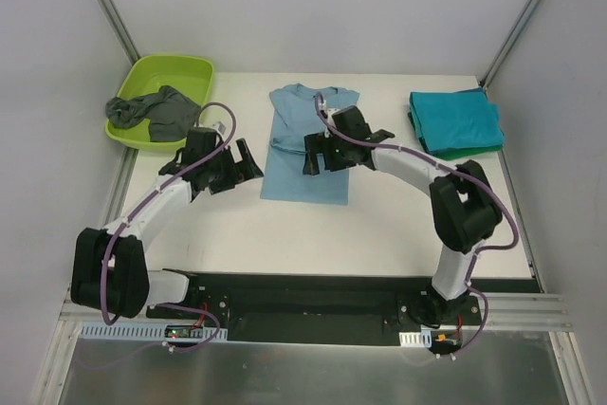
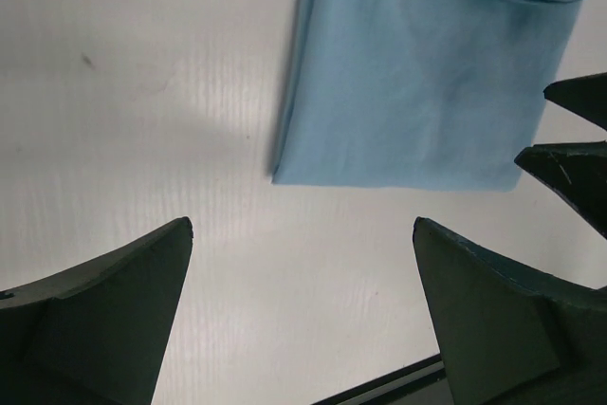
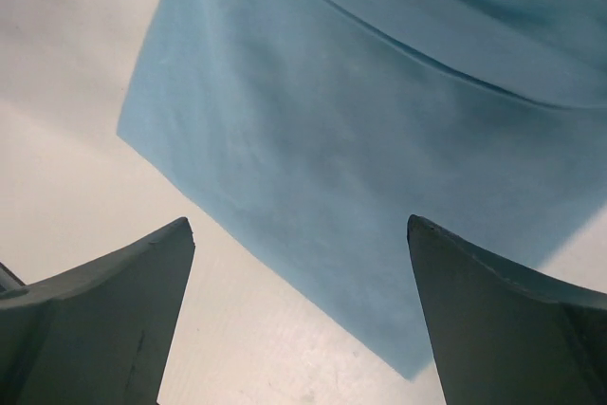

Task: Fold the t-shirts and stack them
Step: Fold the folded rectangular tshirt in 1/3 of the way, then grab one side of the 2/3 rectangular tshirt with both arms, then fold the long partially folded tshirt into a neat square

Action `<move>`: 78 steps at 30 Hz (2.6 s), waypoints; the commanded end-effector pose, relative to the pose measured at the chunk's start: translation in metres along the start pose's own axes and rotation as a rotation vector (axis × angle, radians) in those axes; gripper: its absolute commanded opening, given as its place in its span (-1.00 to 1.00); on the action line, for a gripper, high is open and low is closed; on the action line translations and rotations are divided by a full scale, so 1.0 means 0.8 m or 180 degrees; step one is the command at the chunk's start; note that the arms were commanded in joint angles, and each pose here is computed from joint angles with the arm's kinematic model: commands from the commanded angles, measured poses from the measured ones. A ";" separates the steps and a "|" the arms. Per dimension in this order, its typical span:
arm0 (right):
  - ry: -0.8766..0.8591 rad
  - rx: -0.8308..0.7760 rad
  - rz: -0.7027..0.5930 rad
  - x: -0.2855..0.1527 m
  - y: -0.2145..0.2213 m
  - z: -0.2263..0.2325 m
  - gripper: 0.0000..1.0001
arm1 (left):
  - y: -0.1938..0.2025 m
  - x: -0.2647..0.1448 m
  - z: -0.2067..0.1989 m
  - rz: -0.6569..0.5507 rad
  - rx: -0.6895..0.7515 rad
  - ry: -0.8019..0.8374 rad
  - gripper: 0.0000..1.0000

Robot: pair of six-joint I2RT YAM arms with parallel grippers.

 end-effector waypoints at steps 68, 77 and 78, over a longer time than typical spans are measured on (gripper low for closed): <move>-0.0492 -0.2598 0.1513 -0.031 0.160 0.051 -0.93 | 0.036 0.047 0.061 -0.0090 -0.0235 -0.1167 -1.00; -0.1873 -0.1606 0.0954 -0.134 0.153 0.214 -0.99 | 0.030 -0.066 0.067 -0.0855 -0.0339 -0.0986 -1.00; -0.2070 -0.1477 0.0871 -0.142 0.151 0.230 -0.99 | 0.029 -0.080 0.064 -0.0942 -0.0360 -0.0928 -1.00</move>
Point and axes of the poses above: each gripper's point midway between its finger pads, its own x axis out along the fingers, its own z axis along the line the jaws close on, y = z × x, the point moved 2 cm from there along -x, back along the fingers, and after that the axes turned 12 degrees about -x, right-handed, at the moved point
